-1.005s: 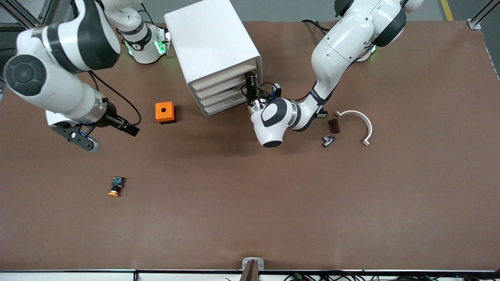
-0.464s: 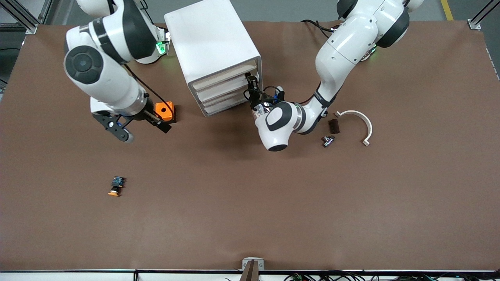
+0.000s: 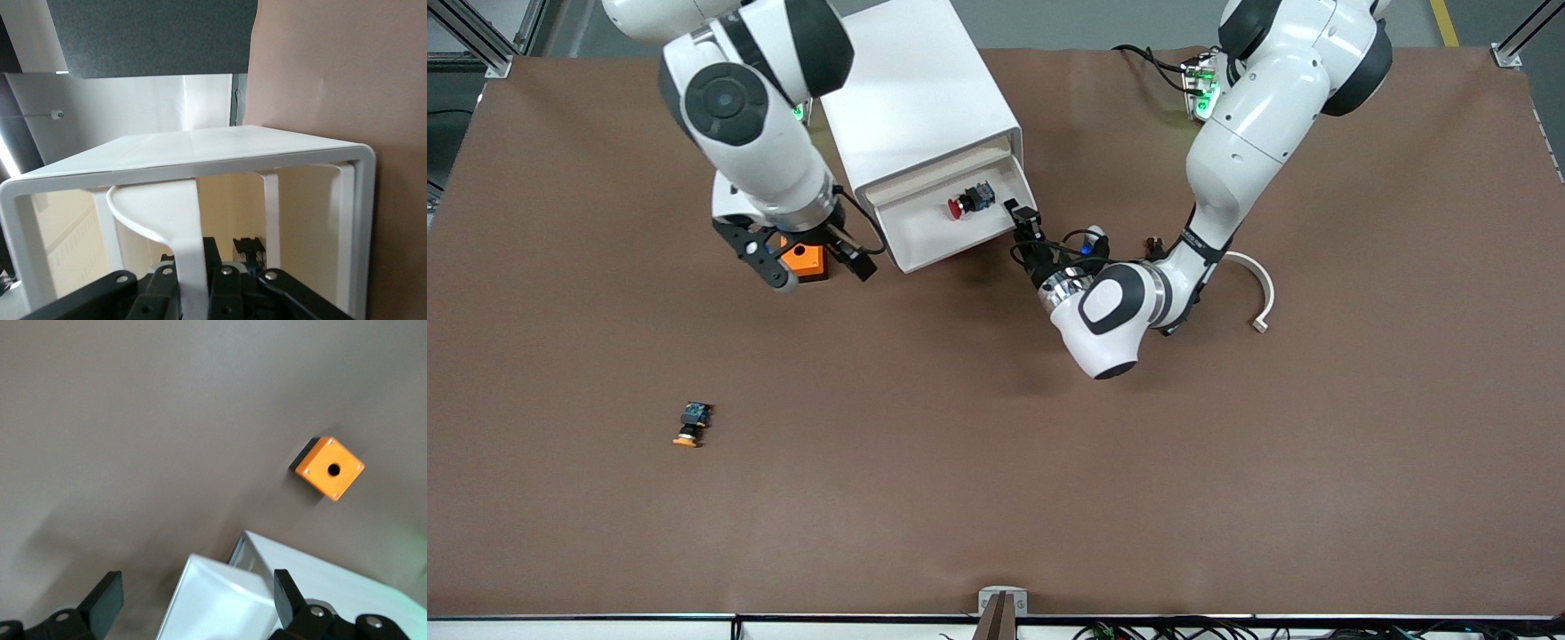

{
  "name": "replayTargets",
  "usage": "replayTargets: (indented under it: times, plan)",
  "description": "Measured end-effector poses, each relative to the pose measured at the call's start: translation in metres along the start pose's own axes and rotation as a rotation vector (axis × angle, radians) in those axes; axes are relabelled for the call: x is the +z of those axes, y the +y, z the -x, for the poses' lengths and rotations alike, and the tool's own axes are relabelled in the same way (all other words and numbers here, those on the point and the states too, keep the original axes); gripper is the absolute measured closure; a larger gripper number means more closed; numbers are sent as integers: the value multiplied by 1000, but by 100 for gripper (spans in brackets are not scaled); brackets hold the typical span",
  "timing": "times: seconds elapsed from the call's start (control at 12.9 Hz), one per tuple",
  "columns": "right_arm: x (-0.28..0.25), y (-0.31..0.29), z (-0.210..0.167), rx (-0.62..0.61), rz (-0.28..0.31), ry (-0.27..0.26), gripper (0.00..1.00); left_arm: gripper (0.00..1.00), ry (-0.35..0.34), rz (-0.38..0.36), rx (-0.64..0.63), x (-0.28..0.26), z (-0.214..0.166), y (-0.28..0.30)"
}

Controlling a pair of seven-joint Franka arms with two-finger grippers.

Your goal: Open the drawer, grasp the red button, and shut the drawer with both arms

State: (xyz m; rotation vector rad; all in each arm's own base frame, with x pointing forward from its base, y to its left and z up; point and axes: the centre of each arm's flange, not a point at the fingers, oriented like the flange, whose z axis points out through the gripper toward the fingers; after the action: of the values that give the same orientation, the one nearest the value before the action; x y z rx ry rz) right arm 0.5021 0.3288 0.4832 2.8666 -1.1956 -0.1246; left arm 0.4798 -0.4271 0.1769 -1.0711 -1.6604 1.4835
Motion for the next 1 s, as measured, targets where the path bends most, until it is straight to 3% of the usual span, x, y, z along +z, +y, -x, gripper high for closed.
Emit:
replayTargets:
  times: [0.7,0.85,1.0]
  plan:
    - [73,-50,110,103,-26,25,0,84,-86,20,-6,-48,-17,4]
    - [84,-54,130,117,-28,28,0,62,-110,28,16,-55,-17,5]
    - [90,-55,147,125,-24,30,0,39,-133,51,125,-68,-15,0]
